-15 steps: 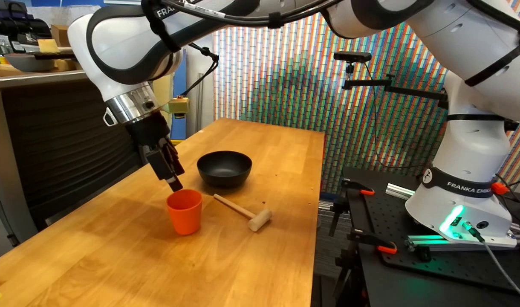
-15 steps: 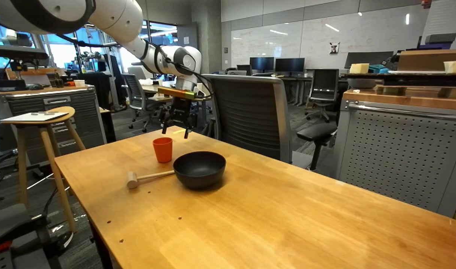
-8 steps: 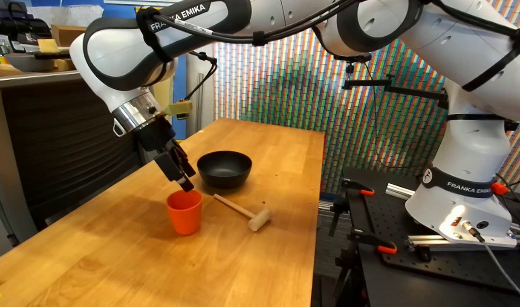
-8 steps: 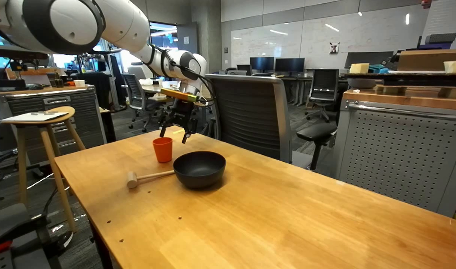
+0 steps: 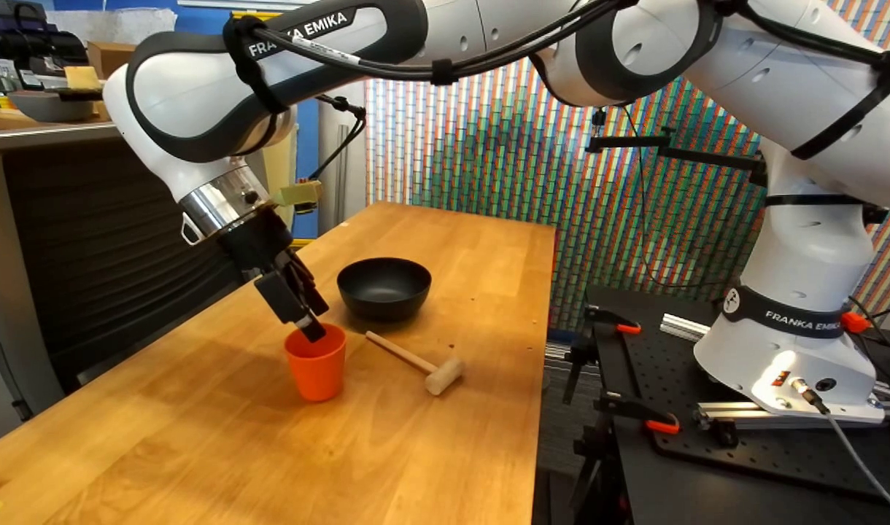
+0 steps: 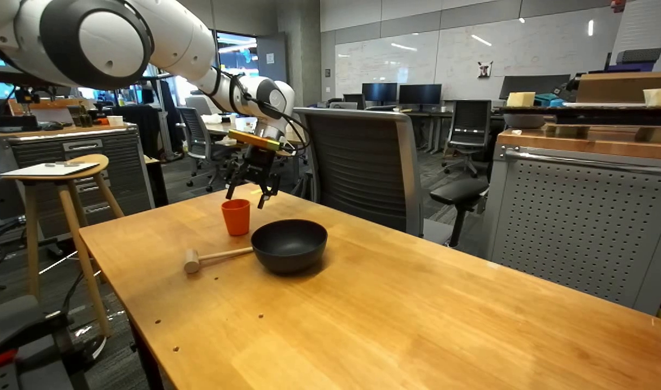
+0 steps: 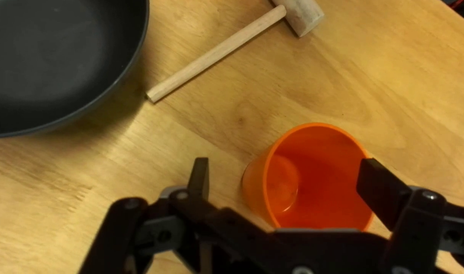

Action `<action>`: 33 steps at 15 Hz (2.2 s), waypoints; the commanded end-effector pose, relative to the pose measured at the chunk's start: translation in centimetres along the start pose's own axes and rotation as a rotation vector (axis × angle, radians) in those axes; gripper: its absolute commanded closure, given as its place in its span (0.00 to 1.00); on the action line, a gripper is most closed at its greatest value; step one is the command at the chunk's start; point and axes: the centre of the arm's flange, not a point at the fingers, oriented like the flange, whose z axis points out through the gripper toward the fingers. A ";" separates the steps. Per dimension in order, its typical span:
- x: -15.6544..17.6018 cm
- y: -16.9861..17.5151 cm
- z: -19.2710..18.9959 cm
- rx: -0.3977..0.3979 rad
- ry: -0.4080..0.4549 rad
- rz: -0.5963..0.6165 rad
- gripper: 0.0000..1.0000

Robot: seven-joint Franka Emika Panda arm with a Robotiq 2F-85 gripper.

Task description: Place the orange cup inside the black bowl

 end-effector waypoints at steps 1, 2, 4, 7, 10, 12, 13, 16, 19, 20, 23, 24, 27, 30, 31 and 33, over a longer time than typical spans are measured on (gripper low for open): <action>1.5 0.6 -0.1 0.002 0.016 0.004 0.00; 1.6 0.6 0.1 -0.002 0.015 0.005 0.00; 1.9 0.7 0.6 -0.015 0.023 0.004 0.10; 2.2 0.8 1.0 -0.030 0.032 -0.002 0.42; 2.3 0.9 1.0 -0.029 0.040 -0.001 0.65; 2.2 1.0 1.0 -0.027 0.036 -0.003 0.81; 2.2 1.0 1.0 -0.027 0.035 -0.005 0.87; 1.3 1.6 0.8 -0.019 0.038 0.001 0.96; -1.3 3.5 -0.5 0.000 0.078 0.036 0.92; -2.8 4.5 -1.6 -0.001 0.113 0.064 0.93; -7.7 7.9 -5.4 -0.019 0.250 0.176 0.91; -9.1 9.3 -6.8 -0.022 0.289 0.220 0.93; -14.7 13.2 -9.1 -0.008 0.347 0.369 0.92; -18.1 15.9 -7.9 0.047 0.280 0.456 0.93; -18.8 16.4 -6.9 0.073 0.253 0.470 0.93; -19.7 17.3 -4.9 0.111 0.224 0.488 0.92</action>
